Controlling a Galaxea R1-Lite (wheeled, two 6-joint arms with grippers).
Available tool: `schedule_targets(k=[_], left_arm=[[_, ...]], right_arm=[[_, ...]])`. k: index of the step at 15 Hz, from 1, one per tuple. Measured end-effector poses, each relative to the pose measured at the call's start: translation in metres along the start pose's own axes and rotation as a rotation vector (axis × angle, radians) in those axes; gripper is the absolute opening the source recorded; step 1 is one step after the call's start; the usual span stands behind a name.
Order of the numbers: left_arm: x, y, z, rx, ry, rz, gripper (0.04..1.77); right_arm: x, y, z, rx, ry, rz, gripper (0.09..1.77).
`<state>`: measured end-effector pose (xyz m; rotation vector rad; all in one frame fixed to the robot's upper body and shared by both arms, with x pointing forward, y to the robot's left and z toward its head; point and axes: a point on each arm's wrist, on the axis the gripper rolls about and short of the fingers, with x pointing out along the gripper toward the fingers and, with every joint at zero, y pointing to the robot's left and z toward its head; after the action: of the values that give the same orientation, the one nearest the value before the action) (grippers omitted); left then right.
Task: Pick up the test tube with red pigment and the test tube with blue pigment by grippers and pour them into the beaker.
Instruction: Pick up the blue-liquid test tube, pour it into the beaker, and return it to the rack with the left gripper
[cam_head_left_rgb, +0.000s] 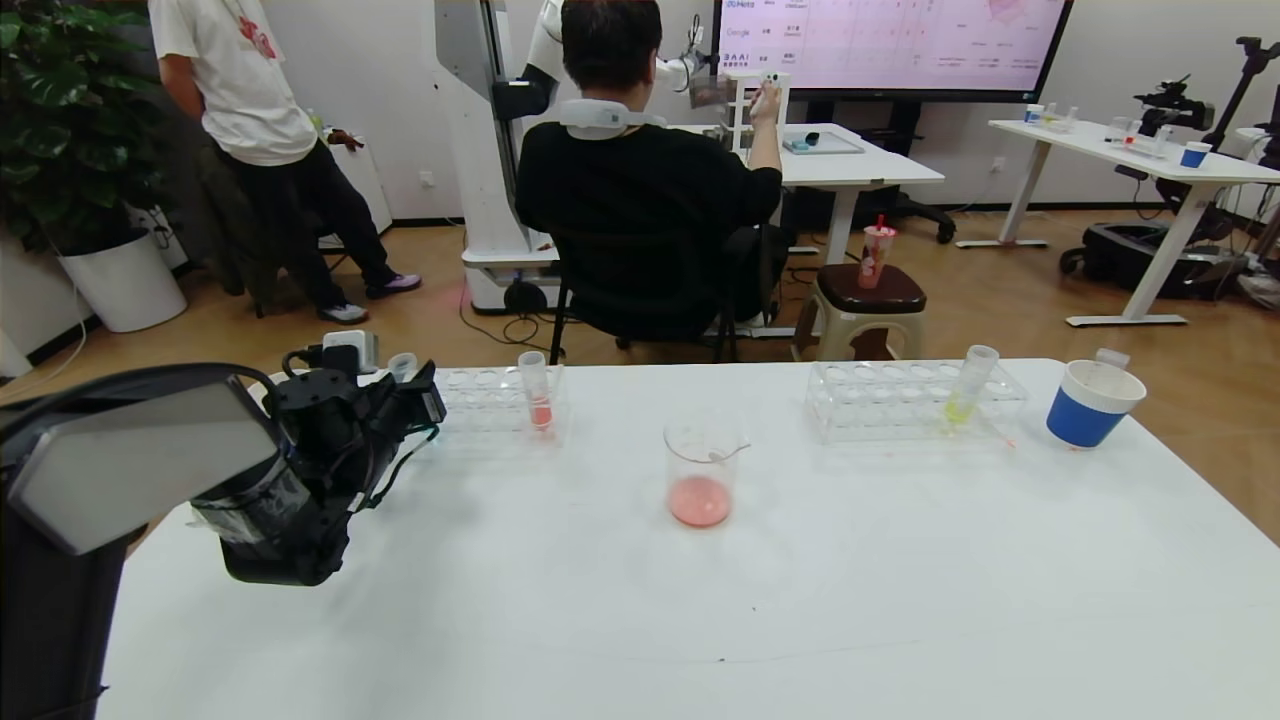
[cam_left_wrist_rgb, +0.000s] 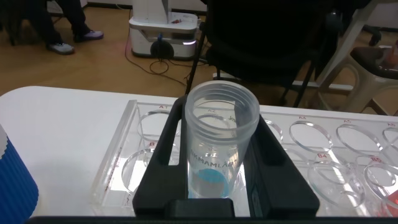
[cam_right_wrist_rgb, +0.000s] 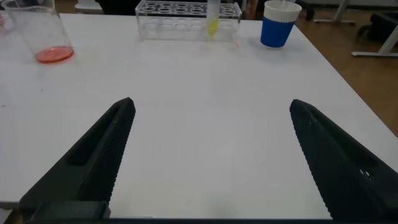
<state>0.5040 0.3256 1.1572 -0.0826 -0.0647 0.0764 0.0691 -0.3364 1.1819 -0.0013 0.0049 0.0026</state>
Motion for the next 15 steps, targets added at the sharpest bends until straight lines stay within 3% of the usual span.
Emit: schedule_targets(k=[4, 9, 12, 15], left_arm=[[0.000, -0.003, 0.026, 0.002, -0.005, -0.003, 0.51], [-0.006, -0.009, 0.079, 0.005, 0.013, -0.026, 0.51], [-0.013, -0.014, 0.100, 0.015, -0.003, -0.049, 0.51], [-0.025, -0.036, 0.117, 0.043, 0.006, -0.188, 0.51]], right_arm=[[0.000, 0.000, 0.000, 0.000, 0.000, 0.000, 1.74], [0.000, 0.000, 0.000, 0.000, 0.000, 0.000, 1.74], [0.000, 0.000, 0.000, 0.000, 0.000, 0.000, 1.74], [0.000, 0.000, 0.000, 0.000, 0.000, 0.000, 1.74]])
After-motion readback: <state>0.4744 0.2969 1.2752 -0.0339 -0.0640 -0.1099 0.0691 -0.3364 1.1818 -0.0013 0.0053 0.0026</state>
